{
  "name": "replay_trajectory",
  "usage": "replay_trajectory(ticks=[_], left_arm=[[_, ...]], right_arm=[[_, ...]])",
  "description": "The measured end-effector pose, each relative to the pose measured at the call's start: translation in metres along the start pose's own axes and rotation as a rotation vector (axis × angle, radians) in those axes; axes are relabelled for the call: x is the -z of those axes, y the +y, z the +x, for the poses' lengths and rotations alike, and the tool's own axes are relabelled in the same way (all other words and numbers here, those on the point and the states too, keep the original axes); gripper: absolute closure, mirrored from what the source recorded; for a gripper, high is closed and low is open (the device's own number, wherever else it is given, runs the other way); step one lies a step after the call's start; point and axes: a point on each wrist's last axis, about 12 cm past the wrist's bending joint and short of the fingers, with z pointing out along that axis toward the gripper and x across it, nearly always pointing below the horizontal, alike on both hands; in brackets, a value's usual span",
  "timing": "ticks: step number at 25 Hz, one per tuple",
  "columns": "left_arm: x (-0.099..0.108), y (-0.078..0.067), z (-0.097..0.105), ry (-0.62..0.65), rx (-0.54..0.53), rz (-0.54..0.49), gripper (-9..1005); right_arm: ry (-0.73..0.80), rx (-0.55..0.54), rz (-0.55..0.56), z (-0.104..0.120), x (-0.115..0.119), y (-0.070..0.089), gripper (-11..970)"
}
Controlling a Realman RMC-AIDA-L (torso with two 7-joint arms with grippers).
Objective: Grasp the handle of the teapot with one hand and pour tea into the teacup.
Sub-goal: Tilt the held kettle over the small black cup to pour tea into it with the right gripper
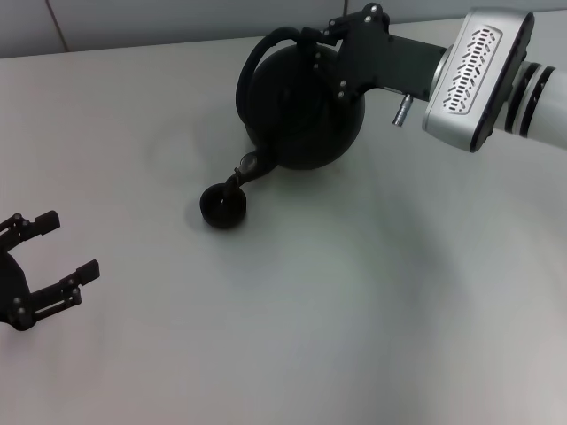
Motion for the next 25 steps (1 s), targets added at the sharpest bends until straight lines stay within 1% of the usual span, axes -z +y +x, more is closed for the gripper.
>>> replay_trajectory(ticks=[19, 22, 23, 24, 25], left_arm=[[0.0011, -0.0005, 0.0007, 0.001, 0.001, -0.004, 172], [0.0019, -0.001, 0.0014, 0.003, 0.003, -0.005, 172], [0.002, -0.0011, 0.0015, 0.003, 0.003, -0.006, 172], [0.0022, -0.0011, 0.0016, 0.003, 0.003, -0.006, 172], [0.0023, -0.0012, 0.0017, 0.004, 0.004, -0.006, 172]], right_arm=[[-0.005, 0.022, -0.018, -0.0031, -0.0025, 0.0022, 887], [-0.01, -0.005, -0.005, -0.0025, -0.0003, 0.0015, 886], [-0.01, -0.023, -0.001, -0.0021, 0.0006, 0.0012, 886], [-0.01, -0.076, 0.014, -0.0007, 0.0034, -0.0001, 886], [-0.01, -0.076, 0.014, -0.0007, 0.0034, -0.0001, 886]])
